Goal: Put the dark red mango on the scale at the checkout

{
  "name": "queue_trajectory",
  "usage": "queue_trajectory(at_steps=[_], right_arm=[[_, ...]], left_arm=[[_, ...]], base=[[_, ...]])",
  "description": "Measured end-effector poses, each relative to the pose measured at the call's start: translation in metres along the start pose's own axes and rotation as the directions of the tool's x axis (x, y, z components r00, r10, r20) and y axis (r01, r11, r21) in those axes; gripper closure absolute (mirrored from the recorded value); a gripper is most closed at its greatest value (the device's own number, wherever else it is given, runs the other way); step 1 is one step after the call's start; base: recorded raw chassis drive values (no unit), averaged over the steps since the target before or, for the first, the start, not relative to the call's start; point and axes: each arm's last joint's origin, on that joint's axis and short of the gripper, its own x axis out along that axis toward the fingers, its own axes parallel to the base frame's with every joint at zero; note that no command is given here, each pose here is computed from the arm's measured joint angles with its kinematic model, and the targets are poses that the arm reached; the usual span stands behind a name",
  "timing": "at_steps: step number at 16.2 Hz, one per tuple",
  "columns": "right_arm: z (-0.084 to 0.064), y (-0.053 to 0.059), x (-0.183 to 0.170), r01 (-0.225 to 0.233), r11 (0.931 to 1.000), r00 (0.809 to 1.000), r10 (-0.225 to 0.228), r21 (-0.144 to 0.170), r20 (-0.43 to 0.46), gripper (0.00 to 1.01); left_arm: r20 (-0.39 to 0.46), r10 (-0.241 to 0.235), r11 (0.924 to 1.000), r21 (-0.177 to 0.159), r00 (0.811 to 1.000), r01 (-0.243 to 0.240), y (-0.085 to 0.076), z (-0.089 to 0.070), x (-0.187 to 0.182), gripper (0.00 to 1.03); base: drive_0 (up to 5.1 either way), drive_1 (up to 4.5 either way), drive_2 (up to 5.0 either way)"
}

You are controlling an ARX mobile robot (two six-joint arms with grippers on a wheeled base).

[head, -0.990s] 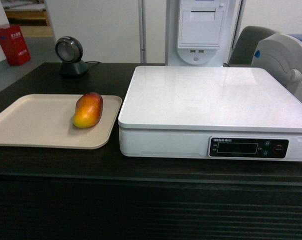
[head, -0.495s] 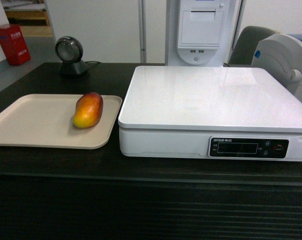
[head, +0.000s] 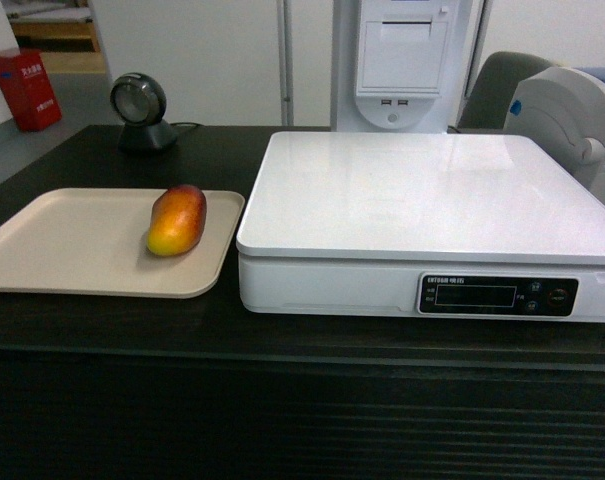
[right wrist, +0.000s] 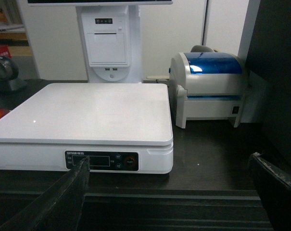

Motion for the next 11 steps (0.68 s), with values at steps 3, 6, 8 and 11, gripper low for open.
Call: queue_trajectory(at_steps=[3,6,8,11], right_arm=[[0.000,0.000,0.000,-0.002,1.0000,1.000,0.002,0.000,-0.001,0.03],[0.000,0.000,0.000,-0.001,1.0000,1.000,0.001,0.000,0.000,0.03],[0.000,0.000,0.000,-0.001,1.0000,1.000,0.001,0.000,0.000,0.03],[0.000,0.000,0.000,-0.001,1.0000,1.000,0.001,0.000,0.000,0.03]], left_arm=[[0.007,0.195,0.9805,-0.025,0.981,-0.195,-0.006,0.009,0.006,0.05],[0.054,0.167,0.9852,-0.049,0.985,-0.164,0.006,0.026,0.030,0.05],[0.091,0.094,0.9951,-0.038,0.991,-0.091,0.021,0.042,0.058,0.05],[0.082,-0.084,0.9963,-0.012,0.993,0.085,0.039,0.066,0.121,0.05]], base=[[0.0,0.00,0.0],[0.0,0.00,0.0],[0.0,0.00,0.0],[0.0,0.00,0.0]])
